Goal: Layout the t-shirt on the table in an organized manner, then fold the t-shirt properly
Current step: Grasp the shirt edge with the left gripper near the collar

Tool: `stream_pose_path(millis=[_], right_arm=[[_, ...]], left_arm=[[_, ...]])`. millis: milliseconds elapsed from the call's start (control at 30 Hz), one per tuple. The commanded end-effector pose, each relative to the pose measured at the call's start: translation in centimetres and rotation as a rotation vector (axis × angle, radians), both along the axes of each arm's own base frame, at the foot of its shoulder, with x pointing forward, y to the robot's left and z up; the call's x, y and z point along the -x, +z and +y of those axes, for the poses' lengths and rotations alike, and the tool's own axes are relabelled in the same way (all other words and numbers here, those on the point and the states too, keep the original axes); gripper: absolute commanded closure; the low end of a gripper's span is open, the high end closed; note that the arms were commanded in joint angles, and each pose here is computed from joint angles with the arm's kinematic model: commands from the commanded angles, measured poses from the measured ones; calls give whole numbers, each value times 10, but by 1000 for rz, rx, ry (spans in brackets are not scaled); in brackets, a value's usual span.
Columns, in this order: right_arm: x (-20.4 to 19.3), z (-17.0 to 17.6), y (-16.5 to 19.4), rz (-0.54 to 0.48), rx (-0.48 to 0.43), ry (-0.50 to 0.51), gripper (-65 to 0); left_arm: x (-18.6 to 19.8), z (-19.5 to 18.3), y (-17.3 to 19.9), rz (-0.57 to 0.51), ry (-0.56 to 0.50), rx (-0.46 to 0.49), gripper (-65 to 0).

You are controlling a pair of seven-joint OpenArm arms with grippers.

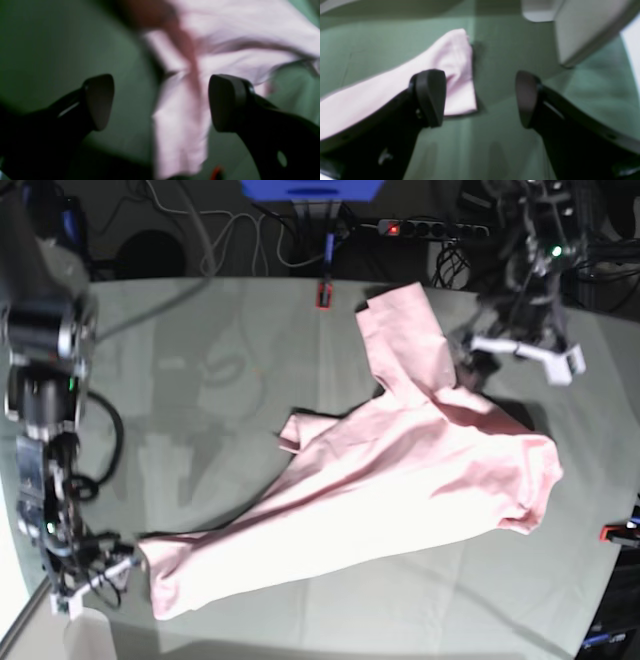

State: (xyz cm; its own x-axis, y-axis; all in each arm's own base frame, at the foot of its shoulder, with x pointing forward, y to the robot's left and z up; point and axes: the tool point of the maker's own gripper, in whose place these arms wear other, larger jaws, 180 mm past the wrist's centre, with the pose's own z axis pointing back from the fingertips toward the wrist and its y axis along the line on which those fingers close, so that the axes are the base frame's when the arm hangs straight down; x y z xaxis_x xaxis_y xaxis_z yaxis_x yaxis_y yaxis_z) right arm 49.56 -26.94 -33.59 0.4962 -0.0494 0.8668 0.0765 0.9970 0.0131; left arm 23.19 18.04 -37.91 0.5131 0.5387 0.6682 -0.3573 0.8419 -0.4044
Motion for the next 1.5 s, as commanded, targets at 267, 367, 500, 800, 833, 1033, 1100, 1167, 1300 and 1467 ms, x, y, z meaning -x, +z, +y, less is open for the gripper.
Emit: stream_pose_path(millis=[267, 367, 500, 800, 833, 1033, 1100, 1167, 1300, 1467], right_arm=[[47, 21, 32, -97, 102, 92, -437], [59, 24, 26, -87, 109, 102, -437], [68, 24, 16, -65, 112, 105, -437], [75, -4, 18, -76, 85, 15, -437], [75, -5, 18, -77, 84, 12, -437], [76, -5, 17, -74, 84, 12, -437], [78, -5, 15, -67, 85, 12, -437], [80, -5, 12, -61, 85, 12, -437], [80, -5, 11, -58, 85, 12, -437], [91, -5, -2, -26, 82, 12, -437]], left_arm=[[-51, -53, -31, 54, -24, 17, -576], [-60, -66, -33, 58, -47, 29, -572], [-62, -69, -35, 61, -54, 32, -553], [-55, -74, -58, 126, -61, 47, -337], [-55, -74, -59, 129, -61, 48, -335], [-51, -74, -62, 138, -61, 48, -187], [-51, -71, -61, 135, -54, 46, -78], [-49, -60, -62, 143, -36, 34, 0], [-33, -24, -64, 156, 57, 15, 0], [-11, 20, -28, 68, 173, 17, -1]])
